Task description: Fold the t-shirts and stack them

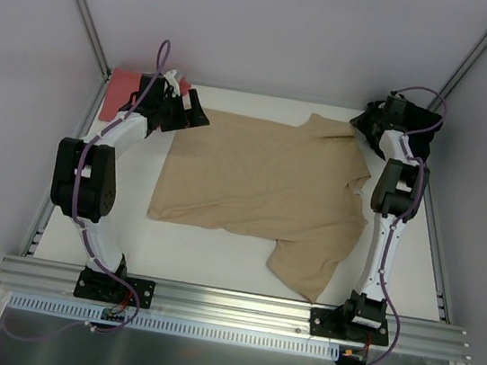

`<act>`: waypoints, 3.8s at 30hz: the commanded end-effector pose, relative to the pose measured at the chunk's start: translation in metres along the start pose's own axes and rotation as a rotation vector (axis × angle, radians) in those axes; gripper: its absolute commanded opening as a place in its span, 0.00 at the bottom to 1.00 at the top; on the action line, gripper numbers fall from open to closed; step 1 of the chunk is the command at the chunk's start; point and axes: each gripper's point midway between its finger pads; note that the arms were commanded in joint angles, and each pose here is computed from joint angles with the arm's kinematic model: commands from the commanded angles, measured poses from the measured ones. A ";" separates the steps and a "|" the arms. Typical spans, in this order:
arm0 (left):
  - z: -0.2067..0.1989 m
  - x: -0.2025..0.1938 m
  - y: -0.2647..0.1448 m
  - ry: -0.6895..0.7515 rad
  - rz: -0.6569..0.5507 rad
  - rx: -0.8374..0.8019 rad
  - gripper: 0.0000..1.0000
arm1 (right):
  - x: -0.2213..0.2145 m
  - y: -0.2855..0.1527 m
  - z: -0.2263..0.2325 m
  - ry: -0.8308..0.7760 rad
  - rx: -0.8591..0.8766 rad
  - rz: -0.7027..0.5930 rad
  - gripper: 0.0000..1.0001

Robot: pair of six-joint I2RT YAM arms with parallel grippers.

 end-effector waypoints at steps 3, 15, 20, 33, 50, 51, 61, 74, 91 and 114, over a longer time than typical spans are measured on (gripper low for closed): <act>-0.017 0.009 -0.009 0.055 -0.039 -0.045 0.99 | 0.060 -0.033 0.020 -0.082 0.035 -0.170 0.00; -0.013 -0.001 -0.005 0.039 -0.023 -0.049 0.99 | 0.083 -0.094 0.057 -0.184 0.119 -0.212 0.00; -0.015 0.001 -0.008 0.042 -0.029 -0.048 0.99 | 0.071 -0.104 0.071 -0.180 0.192 -0.172 0.00; -0.022 0.009 -0.014 0.031 -0.051 -0.053 0.99 | 0.017 -0.123 0.074 -0.155 0.255 -0.013 0.00; 0.052 0.092 0.082 0.065 -0.071 0.252 0.99 | 0.003 -0.112 0.074 -0.108 0.280 0.034 0.00; 0.060 0.090 0.087 0.058 -0.061 0.262 0.99 | 0.004 -0.112 0.075 -0.103 0.284 0.032 0.00; 0.068 0.105 0.097 -0.005 -0.042 0.233 0.99 | 0.000 -0.115 0.078 -0.105 0.292 0.039 0.00; 0.060 0.097 0.114 -0.126 0.066 0.081 0.99 | 0.000 -0.115 0.077 -0.098 0.292 0.043 0.00; 0.072 0.077 0.131 -0.222 0.133 0.058 0.91 | -0.004 -0.112 0.076 -0.086 0.295 0.051 0.00; 0.030 0.108 0.083 -0.131 0.002 0.010 0.00 | 0.006 -0.125 0.089 -0.125 0.343 0.067 0.00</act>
Point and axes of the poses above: each gripper's point midway between its finger pads, its own y axis out along the fingers, its own z axis along the line the jaws close on, x = y × z, and after that the axes turned 15 degrees about -y, right-handed
